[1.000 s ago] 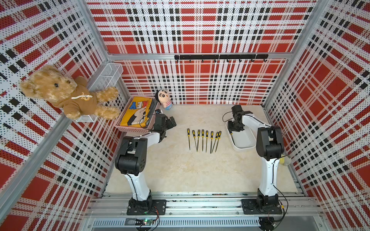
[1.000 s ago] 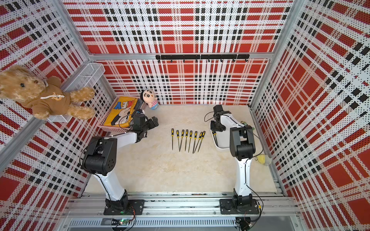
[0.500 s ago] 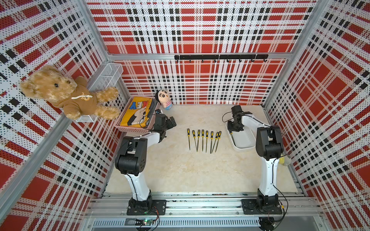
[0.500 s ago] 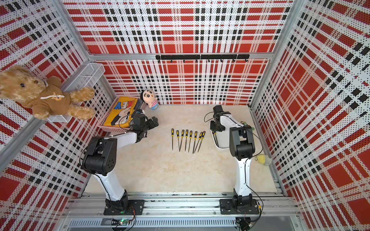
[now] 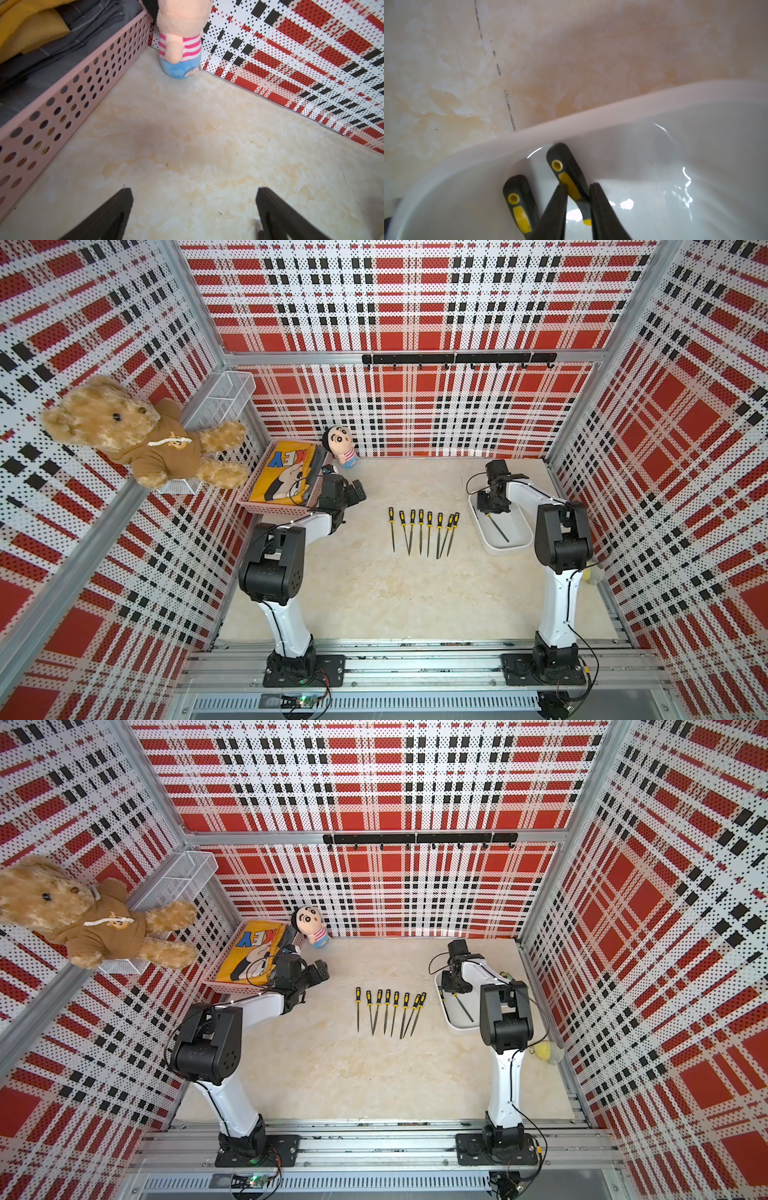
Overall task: Take the file tool out of the storage box
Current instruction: Pick up the file tool from the storage box.
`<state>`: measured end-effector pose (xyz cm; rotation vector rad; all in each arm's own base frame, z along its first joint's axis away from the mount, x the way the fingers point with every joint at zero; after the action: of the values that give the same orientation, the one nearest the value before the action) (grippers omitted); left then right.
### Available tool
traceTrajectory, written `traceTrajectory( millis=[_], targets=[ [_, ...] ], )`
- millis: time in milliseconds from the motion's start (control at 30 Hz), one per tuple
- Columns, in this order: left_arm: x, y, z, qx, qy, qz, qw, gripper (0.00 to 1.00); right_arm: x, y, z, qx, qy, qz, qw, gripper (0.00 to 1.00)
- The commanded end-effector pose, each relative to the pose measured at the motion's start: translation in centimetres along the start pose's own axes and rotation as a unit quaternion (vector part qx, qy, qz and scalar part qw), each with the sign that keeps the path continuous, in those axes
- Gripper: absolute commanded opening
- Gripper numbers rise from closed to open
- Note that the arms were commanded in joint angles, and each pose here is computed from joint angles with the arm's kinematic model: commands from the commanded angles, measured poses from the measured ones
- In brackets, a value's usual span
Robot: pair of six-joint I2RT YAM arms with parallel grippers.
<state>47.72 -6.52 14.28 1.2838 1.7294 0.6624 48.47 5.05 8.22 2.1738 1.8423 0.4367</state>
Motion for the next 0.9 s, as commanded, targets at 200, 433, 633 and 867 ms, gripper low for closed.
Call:
traceTrajectory(
  millis=[200,433,633,867],
  targets=[
    [-0.1,0.0,0.1,-0.002,0.002,0.008,1.0,0.99,-1.4,-2.9,1.8,0.06,-0.016,-0.018,0.998,0.36],
    [-0.1,0.2,0.0,-0.005,0.003,0.008,1.0,1.0,-1.5,-2.1,1.2,0.046,-0.014,-0.017,0.999,0.36],
    [-0.1,0.0,0.1,-0.002,0.002,0.007,1.0,0.99,-1.5,-1.2,0.7,0.038,-0.018,-0.018,0.999,0.35],
    [0.0,-0.1,0.1,-0.001,0.002,0.007,1.0,0.99,-1.7,-0.4,0.1,0.029,-0.028,-0.015,0.999,0.31]
  ],
)
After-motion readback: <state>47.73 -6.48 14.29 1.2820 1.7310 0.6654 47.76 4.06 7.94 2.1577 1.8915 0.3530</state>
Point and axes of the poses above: each gripper's point midway between its finger pads, its own z axis out along the fingers, its own x axis along the line the jaws close on, y = z × x, the point moved 5 cm from there along -z, back along the fingers, and after that the axes turned 3 degrees about z, right-handed, at the moved point
